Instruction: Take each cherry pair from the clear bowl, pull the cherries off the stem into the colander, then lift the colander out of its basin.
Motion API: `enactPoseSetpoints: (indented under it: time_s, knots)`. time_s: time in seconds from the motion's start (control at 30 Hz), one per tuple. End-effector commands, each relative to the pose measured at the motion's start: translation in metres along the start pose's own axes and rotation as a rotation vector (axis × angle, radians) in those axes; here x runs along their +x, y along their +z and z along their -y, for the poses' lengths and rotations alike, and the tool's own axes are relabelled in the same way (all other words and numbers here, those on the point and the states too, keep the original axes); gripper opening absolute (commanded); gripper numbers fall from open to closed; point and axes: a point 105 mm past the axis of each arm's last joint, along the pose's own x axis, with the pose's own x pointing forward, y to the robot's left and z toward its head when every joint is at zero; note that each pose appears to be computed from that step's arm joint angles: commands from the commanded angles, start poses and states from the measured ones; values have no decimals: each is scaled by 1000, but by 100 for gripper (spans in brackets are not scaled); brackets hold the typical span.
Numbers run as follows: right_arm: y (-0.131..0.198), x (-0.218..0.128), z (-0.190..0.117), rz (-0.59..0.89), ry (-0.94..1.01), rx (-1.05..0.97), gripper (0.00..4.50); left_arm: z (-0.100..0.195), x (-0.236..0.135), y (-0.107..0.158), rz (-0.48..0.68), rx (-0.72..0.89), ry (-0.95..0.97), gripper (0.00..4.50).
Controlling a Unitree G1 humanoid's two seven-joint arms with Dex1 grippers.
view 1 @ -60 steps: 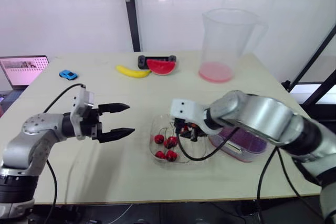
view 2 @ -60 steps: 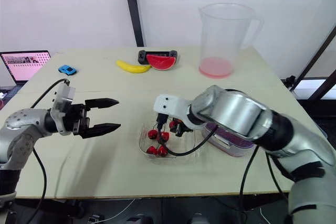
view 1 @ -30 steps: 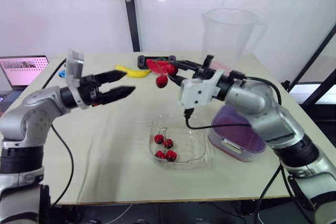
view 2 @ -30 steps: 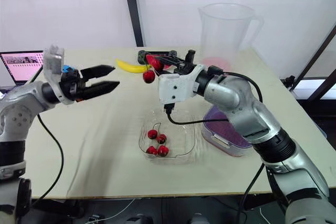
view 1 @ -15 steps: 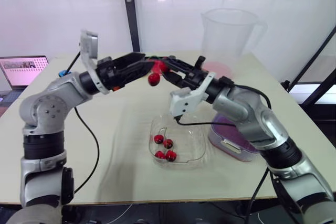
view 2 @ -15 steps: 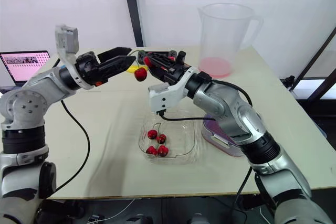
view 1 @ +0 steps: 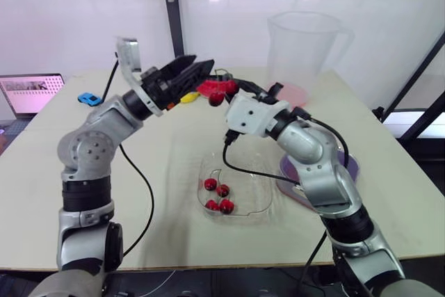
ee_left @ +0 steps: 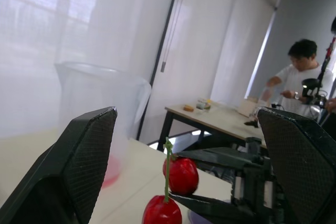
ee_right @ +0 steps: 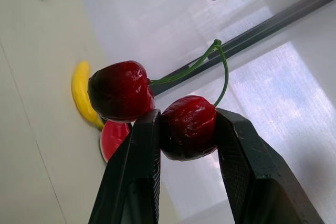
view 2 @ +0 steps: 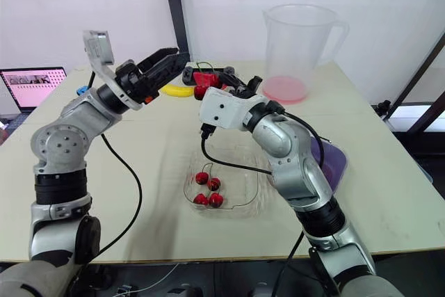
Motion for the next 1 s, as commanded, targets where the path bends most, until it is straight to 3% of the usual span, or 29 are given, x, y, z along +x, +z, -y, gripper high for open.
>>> enactPoseSetpoints:
  time_s: [0.03,0.23,0.33,0.4,0.67,0.83,1.0]
  knots:
    - [12,-3,16,40,-66,-2,153,8,10,9,18,45,-30,450]
    - [15,-2,16,53,-69,17,153,13,19,1,28,10,-41,450]
    - [17,-2,18,59,-76,17,145,12,23,-6,22,4,-29,368]
    - [17,-2,18,60,-76,15,145,12,24,-9,14,8,-24,275]
    - [17,-4,17,73,-77,30,145,15,25,-14,-9,-3,-35,275]
    - [12,-18,10,118,-62,-71,145,20,19,-13,-48,-18,-88,275]
    - [8,-31,-7,140,-85,122,145,24,12,-13,-72,-13,-132,275]
